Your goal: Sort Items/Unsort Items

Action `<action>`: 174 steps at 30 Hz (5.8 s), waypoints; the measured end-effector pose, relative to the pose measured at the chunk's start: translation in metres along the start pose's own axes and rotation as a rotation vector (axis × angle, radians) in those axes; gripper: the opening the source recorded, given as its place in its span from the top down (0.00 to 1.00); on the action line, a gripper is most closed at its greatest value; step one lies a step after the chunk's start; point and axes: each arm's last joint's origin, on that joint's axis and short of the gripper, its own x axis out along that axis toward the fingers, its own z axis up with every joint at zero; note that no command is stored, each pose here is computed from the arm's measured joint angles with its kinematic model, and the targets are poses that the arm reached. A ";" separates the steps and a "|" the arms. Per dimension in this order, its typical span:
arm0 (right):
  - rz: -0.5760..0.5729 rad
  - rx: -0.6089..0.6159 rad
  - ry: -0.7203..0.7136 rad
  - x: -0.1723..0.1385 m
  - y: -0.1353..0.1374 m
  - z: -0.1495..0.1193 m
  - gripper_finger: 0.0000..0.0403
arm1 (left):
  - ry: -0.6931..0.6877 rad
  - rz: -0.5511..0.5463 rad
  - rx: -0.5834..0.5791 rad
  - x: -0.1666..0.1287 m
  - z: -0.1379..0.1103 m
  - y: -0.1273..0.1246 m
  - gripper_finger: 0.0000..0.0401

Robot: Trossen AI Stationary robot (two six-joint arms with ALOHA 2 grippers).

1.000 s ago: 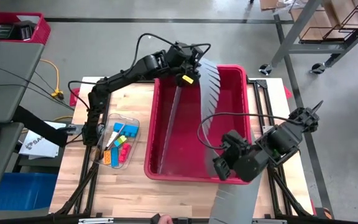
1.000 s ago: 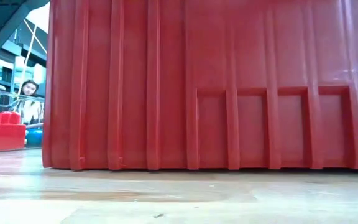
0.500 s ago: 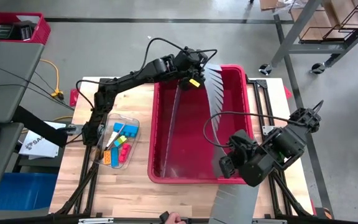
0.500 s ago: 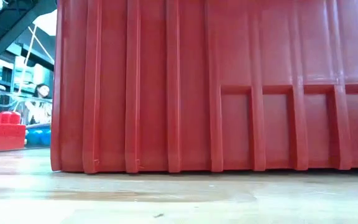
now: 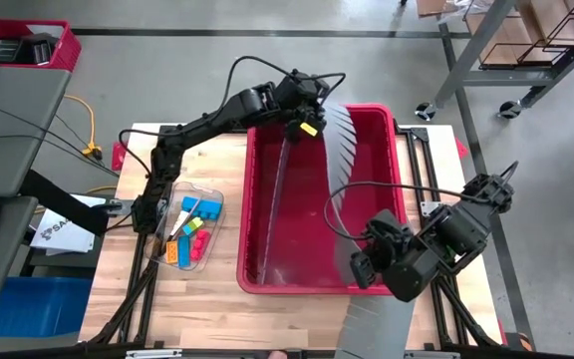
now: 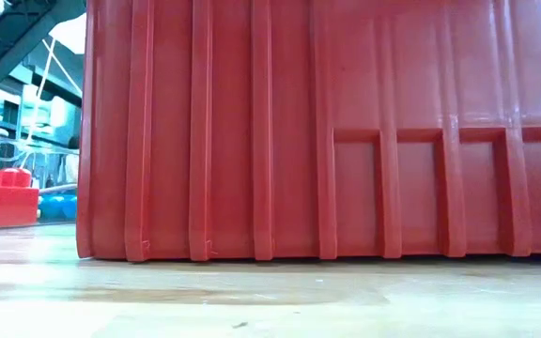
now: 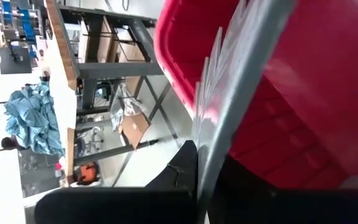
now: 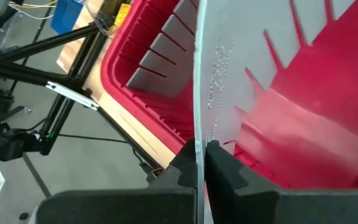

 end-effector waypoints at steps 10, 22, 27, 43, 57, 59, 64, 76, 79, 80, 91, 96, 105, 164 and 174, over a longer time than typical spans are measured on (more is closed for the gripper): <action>-0.004 -0.020 -0.009 0.000 -0.001 0.001 1.00 | 0.047 -0.193 -0.058 -0.003 -0.005 -0.019 1.00; 0.002 -0.017 -0.024 -0.001 0.000 0.001 1.00 | 0.037 -0.088 -0.120 0.014 -0.001 -0.013 0.95; 0.005 -0.015 -0.026 -0.001 0.000 0.001 1.00 | 0.017 -0.093 -0.270 0.015 0.000 -0.013 0.94; 0.002 -0.016 -0.073 -0.001 0.000 0.003 1.00 | 0.129 -0.093 -0.396 0.002 0.013 -0.021 0.59; -0.062 0.048 -0.117 0.019 0.004 0.012 1.00 | 0.172 -0.130 -0.475 -0.030 0.008 -0.019 0.58; -0.090 0.038 -0.110 0.030 0.007 0.011 1.00 | 0.175 -0.157 -0.484 -0.030 0.006 -0.021 0.58; -0.170 0.040 -0.149 0.058 0.013 0.011 1.00 | 0.166 -0.180 -0.534 -0.029 0.002 -0.021 0.58; -0.222 0.017 -0.186 0.103 0.028 0.005 1.00 | 0.152 -0.216 -0.542 -0.032 0.001 -0.022 0.63; -0.206 0.003 -0.201 0.102 0.029 0.005 1.00 | 0.112 -0.208 -0.551 -0.031 0.003 -0.020 0.68; -0.206 0.002 -0.201 0.099 0.028 0.006 1.00 | 0.091 -0.203 -0.555 -0.031 0.004 -0.019 0.70; -0.187 -0.088 -0.275 0.076 0.022 0.012 1.00 | -0.098 -0.130 -0.531 -0.033 0.033 -0.012 0.99; -0.216 -0.117 -0.214 0.075 0.019 0.009 1.00 | -0.052 -0.013 -0.557 -0.034 0.037 -0.006 0.99; -0.232 -0.062 -0.154 0.083 0.018 0.014 1.00 | 0.060 0.126 -0.547 -0.098 0.019 0.011 0.98; -0.141 0.011 -0.132 0.073 0.026 -0.007 1.00 | -0.014 -0.015 -1.419 0.096 -0.050 -0.118 1.00; -0.087 0.043 -0.057 0.064 0.030 -0.024 1.00 | -0.021 -0.044 -1.297 0.093 -0.031 -0.124 1.00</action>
